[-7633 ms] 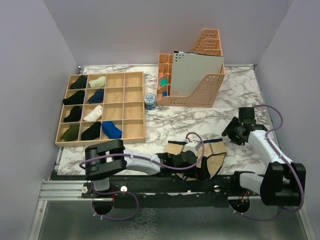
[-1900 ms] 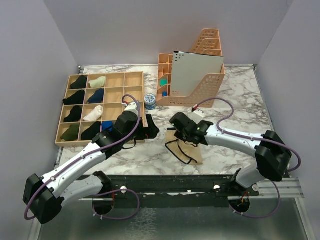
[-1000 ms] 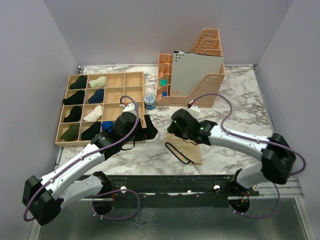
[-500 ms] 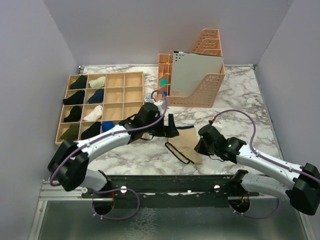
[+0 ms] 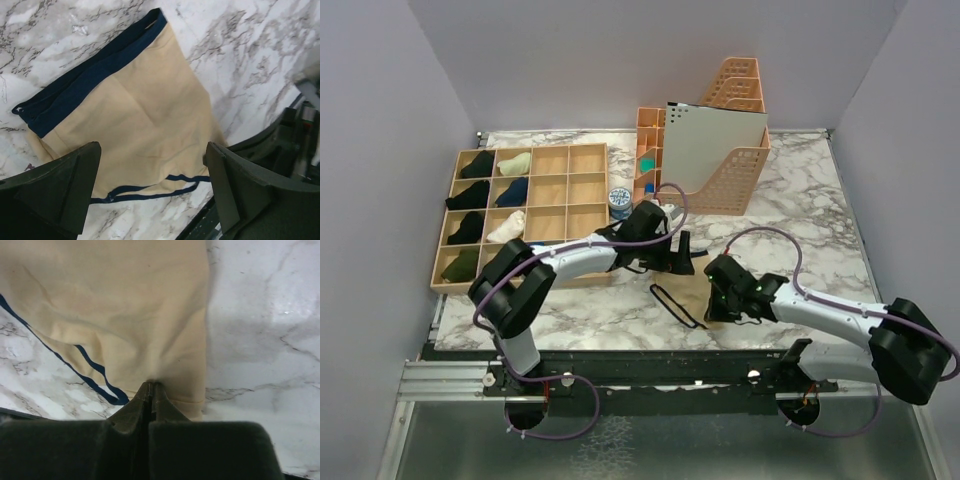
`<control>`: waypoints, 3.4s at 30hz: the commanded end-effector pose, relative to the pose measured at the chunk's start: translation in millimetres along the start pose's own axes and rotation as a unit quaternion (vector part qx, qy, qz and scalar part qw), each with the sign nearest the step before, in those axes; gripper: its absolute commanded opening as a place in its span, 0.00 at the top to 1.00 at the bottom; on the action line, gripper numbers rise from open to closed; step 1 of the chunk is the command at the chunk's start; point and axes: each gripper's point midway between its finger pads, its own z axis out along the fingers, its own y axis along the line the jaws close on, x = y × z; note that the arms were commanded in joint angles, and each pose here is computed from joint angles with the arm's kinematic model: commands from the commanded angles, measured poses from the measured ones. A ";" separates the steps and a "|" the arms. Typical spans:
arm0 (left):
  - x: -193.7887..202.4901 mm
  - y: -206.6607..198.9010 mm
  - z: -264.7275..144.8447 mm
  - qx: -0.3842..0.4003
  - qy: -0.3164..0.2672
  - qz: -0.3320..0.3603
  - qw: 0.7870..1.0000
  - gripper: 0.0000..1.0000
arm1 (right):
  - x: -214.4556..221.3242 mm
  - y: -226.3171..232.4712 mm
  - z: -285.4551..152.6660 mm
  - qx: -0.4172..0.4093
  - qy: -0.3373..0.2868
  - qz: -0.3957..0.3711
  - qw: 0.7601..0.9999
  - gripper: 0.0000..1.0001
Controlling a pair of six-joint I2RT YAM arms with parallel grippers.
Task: Roll the underwear
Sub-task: Fold the underwear at the center of the board.
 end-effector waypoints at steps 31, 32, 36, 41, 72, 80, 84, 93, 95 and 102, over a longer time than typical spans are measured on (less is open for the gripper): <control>-8.0 1.5 -14.4 -0.044 -0.013 0.037 0.998 0.01 | 21.8 -35.4 -4.1 0.067 0.022 -0.012 0.997 0.93; -12.6 2.0 -20.4 -0.055 -0.025 0.034 0.998 0.01 | 20.1 -32.9 -9.2 0.061 0.019 -0.014 0.998 0.93; -23.7 9.5 -37.1 -0.089 -0.066 0.027 0.993 0.01 | 24.6 -1.5 -22.7 -0.033 0.031 -0.022 0.999 0.93; -20.6 5.3 -45.6 -0.079 -0.076 0.011 0.994 0.01 | 47.9 12.7 -29.7 -0.097 0.076 -0.014 0.992 0.92; 23.7 71.6 -29.9 -0.181 -0.084 -0.095 0.975 0.29 | -153.7 60.5 6.6 -0.035 -0.118 -0.069 0.990 0.94; 36.6 81.9 -18.3 -0.192 -0.060 -0.102 0.974 0.38 | -158.7 47.1 13.0 -0.001 -0.111 -0.080 0.991 0.94; 40.1 82.7 -15.3 -0.190 -0.053 -0.104 0.975 0.50 | -151.8 47.4 13.6 -0.010 -0.100 -0.083 0.991 0.95; 50.7 85.4 -13.1 -0.188 -0.038 -0.106 0.976 0.70 | -133.7 36.7 11.1 -0.010 -0.085 -0.079 0.993 0.95; 51.3 84.1 -11.5 -0.183 -0.034 -0.105 0.977 0.75 | -130.6 35.2 10.4 -0.011 -0.083 -0.078 0.993 0.95; 37.7 74.5 -9.2 -0.170 -0.038 -0.086 0.981 1.00 | -123.2 24.5 6.0 0.001 -0.086 -0.069 0.994 0.95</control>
